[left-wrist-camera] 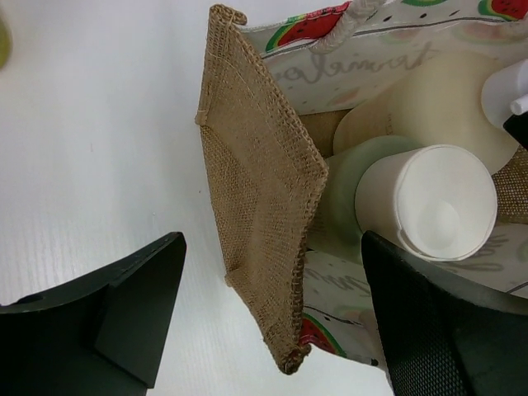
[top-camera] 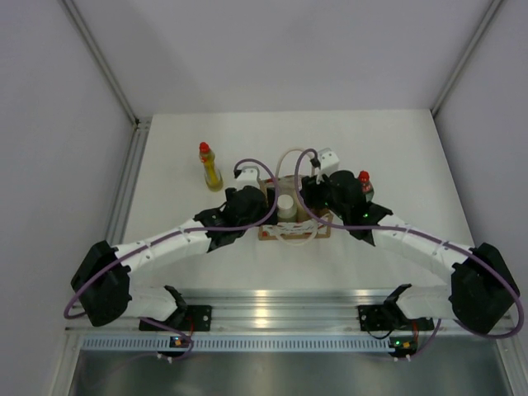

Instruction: Take the personal care products out of the canvas bag

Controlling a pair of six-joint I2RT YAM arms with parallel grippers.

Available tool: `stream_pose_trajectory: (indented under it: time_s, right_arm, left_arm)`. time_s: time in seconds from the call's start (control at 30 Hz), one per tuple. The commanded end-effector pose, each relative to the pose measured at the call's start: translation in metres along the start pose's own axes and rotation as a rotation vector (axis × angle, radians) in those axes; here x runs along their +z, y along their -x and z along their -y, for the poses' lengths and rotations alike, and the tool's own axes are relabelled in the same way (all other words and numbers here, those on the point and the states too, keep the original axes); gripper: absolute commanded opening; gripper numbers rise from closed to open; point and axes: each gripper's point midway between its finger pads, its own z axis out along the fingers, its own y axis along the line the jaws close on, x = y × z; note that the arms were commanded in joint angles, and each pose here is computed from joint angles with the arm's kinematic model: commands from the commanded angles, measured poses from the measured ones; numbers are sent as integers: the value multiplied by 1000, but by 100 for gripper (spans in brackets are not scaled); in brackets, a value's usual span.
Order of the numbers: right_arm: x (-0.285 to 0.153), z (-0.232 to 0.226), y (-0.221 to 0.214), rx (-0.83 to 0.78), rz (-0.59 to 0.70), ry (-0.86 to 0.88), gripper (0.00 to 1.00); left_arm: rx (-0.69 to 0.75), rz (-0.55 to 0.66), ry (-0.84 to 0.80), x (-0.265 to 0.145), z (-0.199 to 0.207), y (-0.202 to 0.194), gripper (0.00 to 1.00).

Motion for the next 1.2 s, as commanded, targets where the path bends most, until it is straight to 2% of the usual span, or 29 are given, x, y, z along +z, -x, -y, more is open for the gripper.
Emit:
stream_pose_trajectory:
  time_s: [0.0,0.17,0.87,1.03,1.17]
  right_arm:
    - [6,-10,25,28,116,26,55]
    - [5,-12,26,47,181,43,56]
    - [32,-12,-5,21,160,29,49]
    - [31,-10,-13,26,187,29,45]
    - [32,-9,-23,5,180,30,33]
  left_arm:
    - [-11,21,7,-2,0,2,91]
    - [-13,26,0,-3,2,4,91]
    - [-10,39,-27,-10,9,9,91]
    - [-9,40,-32,-11,9,10,91]
    - [-9,52,-38,-15,10,13,91]
